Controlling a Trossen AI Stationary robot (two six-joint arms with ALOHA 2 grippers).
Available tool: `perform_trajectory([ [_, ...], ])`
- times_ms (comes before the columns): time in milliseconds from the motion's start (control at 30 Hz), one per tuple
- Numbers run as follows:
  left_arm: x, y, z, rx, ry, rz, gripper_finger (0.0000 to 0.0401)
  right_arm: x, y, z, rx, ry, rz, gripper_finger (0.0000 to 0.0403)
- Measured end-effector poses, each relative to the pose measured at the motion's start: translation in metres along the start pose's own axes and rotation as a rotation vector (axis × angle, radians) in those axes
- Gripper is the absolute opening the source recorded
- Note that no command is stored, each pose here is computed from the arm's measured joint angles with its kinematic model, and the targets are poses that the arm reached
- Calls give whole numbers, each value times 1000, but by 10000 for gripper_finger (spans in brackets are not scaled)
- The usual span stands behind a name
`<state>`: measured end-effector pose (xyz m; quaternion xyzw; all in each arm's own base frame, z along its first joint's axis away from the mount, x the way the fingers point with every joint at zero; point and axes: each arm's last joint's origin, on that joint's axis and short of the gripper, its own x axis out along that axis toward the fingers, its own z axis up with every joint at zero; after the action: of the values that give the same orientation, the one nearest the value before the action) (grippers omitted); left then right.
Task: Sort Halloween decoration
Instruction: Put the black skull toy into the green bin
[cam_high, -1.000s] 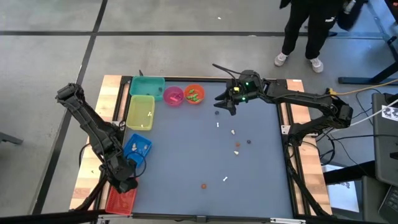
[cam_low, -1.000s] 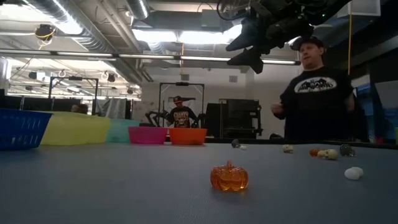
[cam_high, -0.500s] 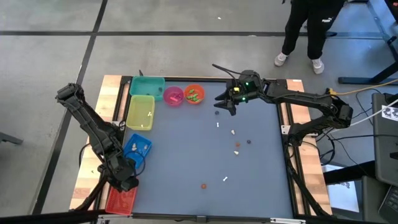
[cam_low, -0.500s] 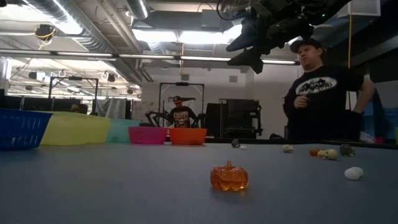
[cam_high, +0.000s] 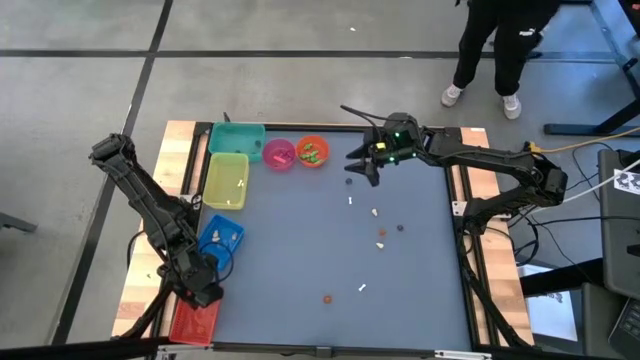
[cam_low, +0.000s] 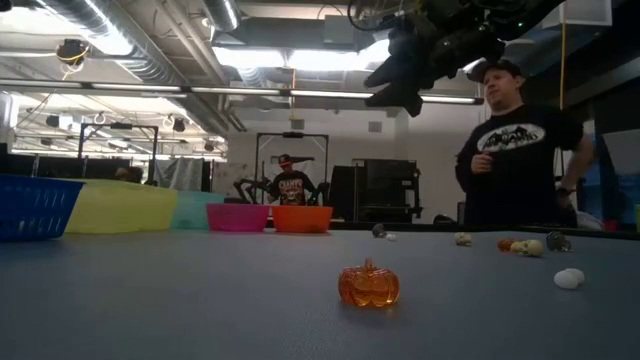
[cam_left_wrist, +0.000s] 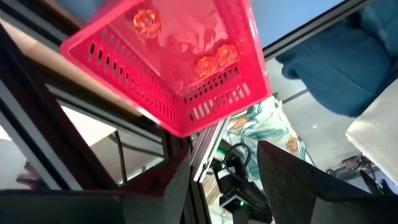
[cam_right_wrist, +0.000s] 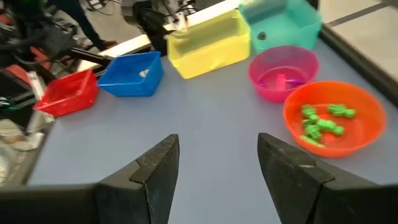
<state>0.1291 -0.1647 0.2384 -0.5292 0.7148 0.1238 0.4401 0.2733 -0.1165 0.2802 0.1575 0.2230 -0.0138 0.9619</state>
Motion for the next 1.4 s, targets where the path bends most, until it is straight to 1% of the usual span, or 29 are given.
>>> perform_trajectory([
  [133, 0, -1, 1, 0, -46, -22, 170, 2, -3, -1, -66, 6, -83, 215],
  [300, 0, -1, 2, 0, -83, -40, 170, 15, -14, -11, -108, 68, -176, 215],
  [433, 0, -2, 3, 2, -107, -55, 170, 30, -22, -22, -96, 129, -180, 215],
  [700, -1, -3, 5, 2, -176, -88, 170, 58, -38, -48, -183, 277, -161, 215],
  [967, -1, -3, 6, 1, -206, -101, 170, 78, -52, -74, -284, 425, -193, 215],
  [1133, -1, -4, 7, 1, -249, -120, 169, 88, -59, -87, -316, 482, -174, 215],
  [1400, -1, -4, 8, 1, -270, -130, 169, 97, -65, -102, -305, 538, -173, 215],
])
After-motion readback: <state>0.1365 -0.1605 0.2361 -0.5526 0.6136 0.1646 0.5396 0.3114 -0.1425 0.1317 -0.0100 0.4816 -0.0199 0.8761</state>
